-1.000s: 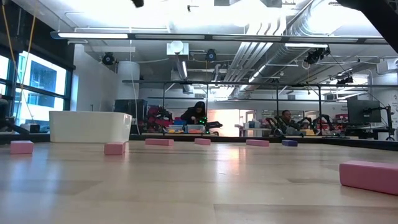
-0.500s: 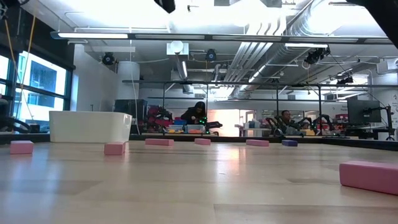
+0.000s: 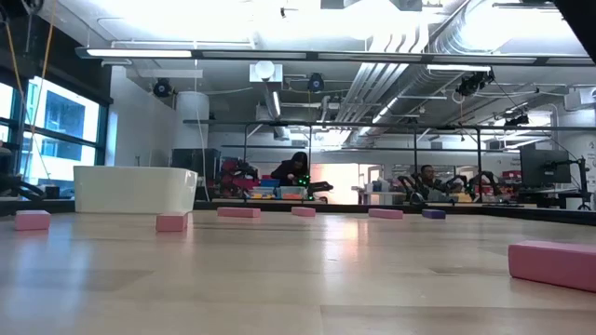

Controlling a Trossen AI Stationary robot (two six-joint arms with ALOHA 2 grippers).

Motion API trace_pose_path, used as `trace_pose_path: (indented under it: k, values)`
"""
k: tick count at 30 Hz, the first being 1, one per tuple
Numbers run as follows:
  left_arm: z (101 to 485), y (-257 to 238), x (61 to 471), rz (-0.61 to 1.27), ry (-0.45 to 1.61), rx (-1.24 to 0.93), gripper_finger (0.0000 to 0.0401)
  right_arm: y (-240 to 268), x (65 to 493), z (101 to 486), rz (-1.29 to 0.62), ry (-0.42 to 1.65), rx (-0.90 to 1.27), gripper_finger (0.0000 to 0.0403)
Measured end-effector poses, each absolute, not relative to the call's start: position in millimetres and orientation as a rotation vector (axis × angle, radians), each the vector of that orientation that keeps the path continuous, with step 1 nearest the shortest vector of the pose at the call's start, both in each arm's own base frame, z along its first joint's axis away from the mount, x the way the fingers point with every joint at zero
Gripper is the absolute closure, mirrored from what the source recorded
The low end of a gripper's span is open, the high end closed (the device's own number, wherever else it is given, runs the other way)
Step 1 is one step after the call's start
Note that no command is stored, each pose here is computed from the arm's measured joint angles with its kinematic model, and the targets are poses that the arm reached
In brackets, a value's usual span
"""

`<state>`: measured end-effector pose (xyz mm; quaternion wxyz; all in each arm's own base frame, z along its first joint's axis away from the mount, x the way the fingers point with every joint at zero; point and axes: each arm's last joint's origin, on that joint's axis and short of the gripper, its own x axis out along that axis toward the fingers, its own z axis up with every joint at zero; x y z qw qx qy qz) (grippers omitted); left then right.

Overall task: Sort blocks
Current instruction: Put the purple block into the yellow bin

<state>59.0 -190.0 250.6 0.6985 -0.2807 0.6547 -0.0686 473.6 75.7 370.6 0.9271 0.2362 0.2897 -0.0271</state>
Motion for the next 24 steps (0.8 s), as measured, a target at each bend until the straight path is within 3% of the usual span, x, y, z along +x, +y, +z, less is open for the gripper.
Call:
trace_pose_path:
  k: [4, 7, 11, 15, 24]
  values:
    - [274.1, -163.4, 61.0, -0.208, 1.278, -0.703, 0.0178, 82.5, 465.2, 372.9, -0.173, 0.597, 0.504, 0.0218]
    - [289.4, -128.9, 65.6, -0.139, 1.059, -0.748, 0.0177, 78.3, 453.8, 370.1, -0.342, 0.647, 0.533, 0.0218]
    - [301.4, -85.1, 74.1, 0.002, 0.804, -0.745, 0.0177, 52.2, 434.9, 356.3, -0.576, 0.831, 0.514, 0.0218]
    - [308.4, -58.7, 85.6, 0.094, 0.675, -0.713, 0.0176, 4.0, 414.8, 347.0, -0.772, 1.038, 0.435, 0.0218]
    - [300.7, 0.1, 162.2, 0.313, 0.629, -0.617, 0.0176, -136.3, 393.8, 350.6, -0.744, 1.128, 0.340, 0.0218]
